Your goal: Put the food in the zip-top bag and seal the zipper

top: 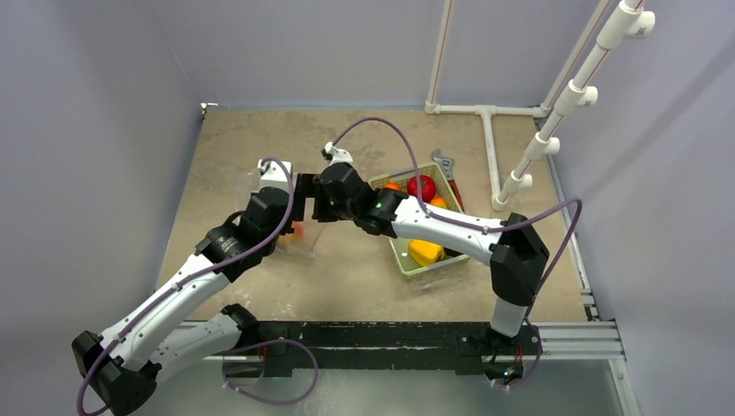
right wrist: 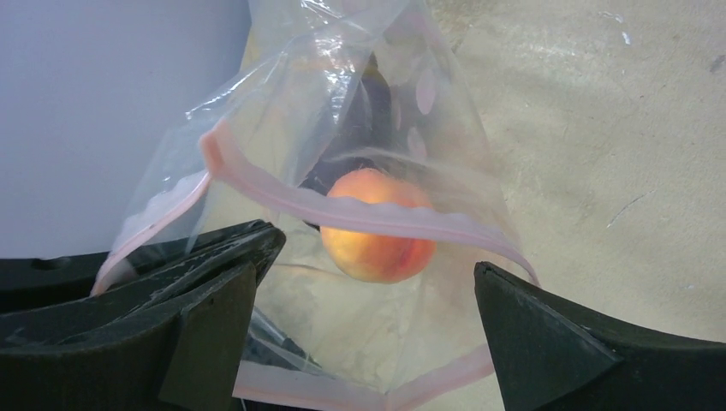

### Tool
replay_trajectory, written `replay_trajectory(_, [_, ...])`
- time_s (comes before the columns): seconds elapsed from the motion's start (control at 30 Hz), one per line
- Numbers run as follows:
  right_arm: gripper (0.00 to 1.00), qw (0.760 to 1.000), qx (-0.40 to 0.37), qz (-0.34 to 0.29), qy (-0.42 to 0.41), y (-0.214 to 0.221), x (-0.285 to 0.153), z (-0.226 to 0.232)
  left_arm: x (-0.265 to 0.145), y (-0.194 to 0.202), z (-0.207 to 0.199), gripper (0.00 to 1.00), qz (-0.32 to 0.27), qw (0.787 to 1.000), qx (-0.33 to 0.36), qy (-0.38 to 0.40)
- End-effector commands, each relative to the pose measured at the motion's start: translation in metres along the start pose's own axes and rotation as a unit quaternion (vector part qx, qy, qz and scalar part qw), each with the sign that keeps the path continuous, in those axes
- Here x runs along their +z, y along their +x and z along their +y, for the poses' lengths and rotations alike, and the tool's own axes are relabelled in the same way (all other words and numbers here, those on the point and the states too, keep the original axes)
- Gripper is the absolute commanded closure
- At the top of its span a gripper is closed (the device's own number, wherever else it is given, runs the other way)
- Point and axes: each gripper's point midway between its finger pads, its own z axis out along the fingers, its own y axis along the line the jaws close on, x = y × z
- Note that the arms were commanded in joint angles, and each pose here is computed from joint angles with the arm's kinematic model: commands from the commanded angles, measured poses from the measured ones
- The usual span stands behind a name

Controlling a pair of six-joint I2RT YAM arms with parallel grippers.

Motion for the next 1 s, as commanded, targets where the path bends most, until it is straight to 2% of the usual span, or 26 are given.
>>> replay_trajectory(0.0, [0.02, 0.998, 0.008, -0.055, -0.023, -0.042, -0.039, 0.026, 0.001, -0.008, -0.002, 1.0, -0.016, 1.0, -0.007, 0.005])
replay_trajectory(0.2, [0.04, 0.997, 0.008, -0.074, 0.0, -0.053, -0.07, 0.016, 0.002, -0.007, -0.001, 1.0, -0.015, 1.0, -0.006, 0.002])
replay_trajectory(0.37, [0.05, 0.995, 0.013, -0.086, 0.048, -0.058, -0.09, -0.01, 0.003, -0.006, -0.002, 1.0, -0.011, 1.0, -0.004, 0.001])
replay_trajectory(0.63, [0.07, 0.985, 0.018, -0.109, 0.133, -0.073, -0.112, -0.066, 0.004, -0.005, -0.001, 1.0, -0.01, 1.0, -0.003, -0.002])
replay_trajectory(0.97, [0.12, 0.96, 0.001, -0.119, 0.252, -0.09, -0.108, -0.16, 0.005, -0.004, -0.001, 1.0, -0.008, 1.0, -0.002, -0.005])
